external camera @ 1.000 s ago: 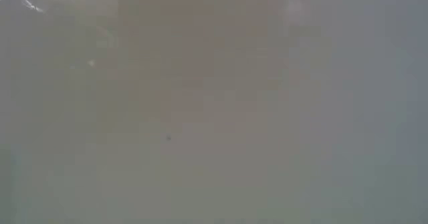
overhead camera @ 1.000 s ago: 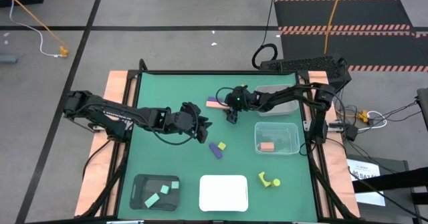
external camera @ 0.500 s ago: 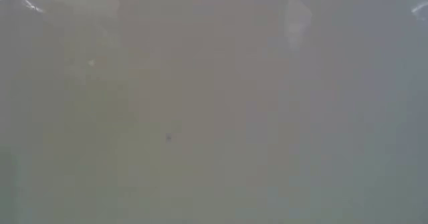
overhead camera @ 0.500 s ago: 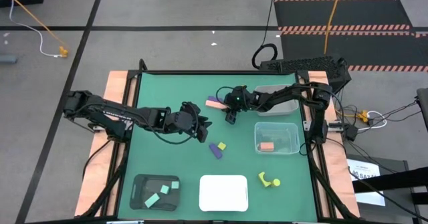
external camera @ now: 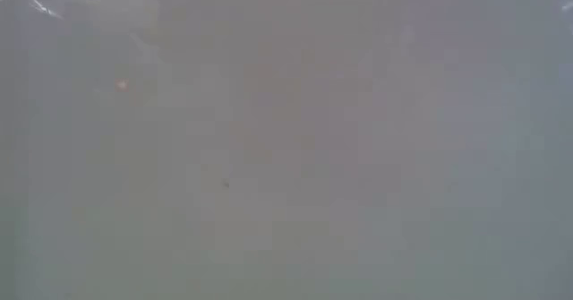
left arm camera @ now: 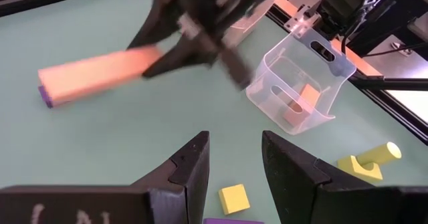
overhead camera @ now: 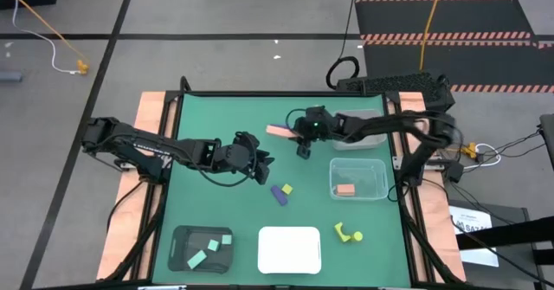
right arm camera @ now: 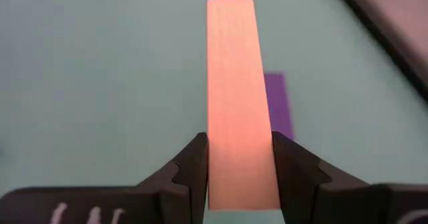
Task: Sort & place blocks by color
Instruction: Put the light orange block into the transparent bin
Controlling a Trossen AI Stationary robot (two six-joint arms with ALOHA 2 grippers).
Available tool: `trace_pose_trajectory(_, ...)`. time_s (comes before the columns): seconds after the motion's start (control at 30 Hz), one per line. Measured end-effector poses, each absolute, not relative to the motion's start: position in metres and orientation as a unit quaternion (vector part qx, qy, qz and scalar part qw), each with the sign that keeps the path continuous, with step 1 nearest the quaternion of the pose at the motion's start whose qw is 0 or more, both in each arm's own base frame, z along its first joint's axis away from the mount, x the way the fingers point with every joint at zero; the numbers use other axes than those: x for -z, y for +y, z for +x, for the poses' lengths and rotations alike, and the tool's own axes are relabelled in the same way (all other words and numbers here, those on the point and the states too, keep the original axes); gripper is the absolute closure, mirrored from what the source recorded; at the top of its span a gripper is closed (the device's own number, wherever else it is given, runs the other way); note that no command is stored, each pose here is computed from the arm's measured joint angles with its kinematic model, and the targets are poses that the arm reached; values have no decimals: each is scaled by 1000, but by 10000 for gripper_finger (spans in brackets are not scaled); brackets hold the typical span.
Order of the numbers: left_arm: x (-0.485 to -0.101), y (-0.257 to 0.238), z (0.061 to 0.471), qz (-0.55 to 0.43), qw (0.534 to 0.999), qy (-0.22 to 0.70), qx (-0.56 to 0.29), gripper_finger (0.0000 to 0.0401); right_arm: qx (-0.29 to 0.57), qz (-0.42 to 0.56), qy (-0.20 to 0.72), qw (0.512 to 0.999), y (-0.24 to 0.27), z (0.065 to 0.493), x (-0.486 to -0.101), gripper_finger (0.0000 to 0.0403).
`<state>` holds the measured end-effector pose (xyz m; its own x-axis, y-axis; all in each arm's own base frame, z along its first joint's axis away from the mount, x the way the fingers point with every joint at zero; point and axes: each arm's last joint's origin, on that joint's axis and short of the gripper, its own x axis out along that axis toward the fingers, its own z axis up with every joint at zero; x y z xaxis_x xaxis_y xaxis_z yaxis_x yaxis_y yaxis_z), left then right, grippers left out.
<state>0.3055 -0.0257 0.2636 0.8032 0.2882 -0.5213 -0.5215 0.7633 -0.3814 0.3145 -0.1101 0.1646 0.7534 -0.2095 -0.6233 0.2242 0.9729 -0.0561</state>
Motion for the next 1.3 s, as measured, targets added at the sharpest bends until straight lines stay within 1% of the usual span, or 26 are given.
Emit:
trace_pose_trajectory(0.1,-264,-25,306,-262,913,221,-223,265,128,-3,319,939,-101,305,-190,290)
trace_pose_trajectory(0.23,-264,-22,306,-262,912,219,-229,265,179,-35,281,942,-89,291,-228,290)
trace_pose_trajectory(0.37,-264,-20,306,-252,914,219,-230,265,233,-51,255,937,-77,278,-252,290)
trace_pose_trajectory(0.47,-264,-18,306,-242,917,219,-230,265,243,-42,218,944,-66,273,-267,290)
trace_pose_trajectory(0.57,-264,-14,307,-229,919,220,-233,265,228,-34,192,954,-54,273,-275,290)
trace_pose_trajectory(0.67,-264,-9,307,-218,920,222,-237,265,205,-38,147,967,-39,277,-284,290)
trace_pose_trajectory(0.87,-265,3,307,-220,916,216,-255,265,169,-49,87,981,-14,283,-294,290)
trace_pose_trajectory(1.13,-265,14,307,-225,911,212,-272,265,197,-79,87,973,5,282,-295,290)
trace_pose_trajectory(1.3,-265,15,307,-226,911,211,-274,265,183,-63,86,977,15,279,-297,290)
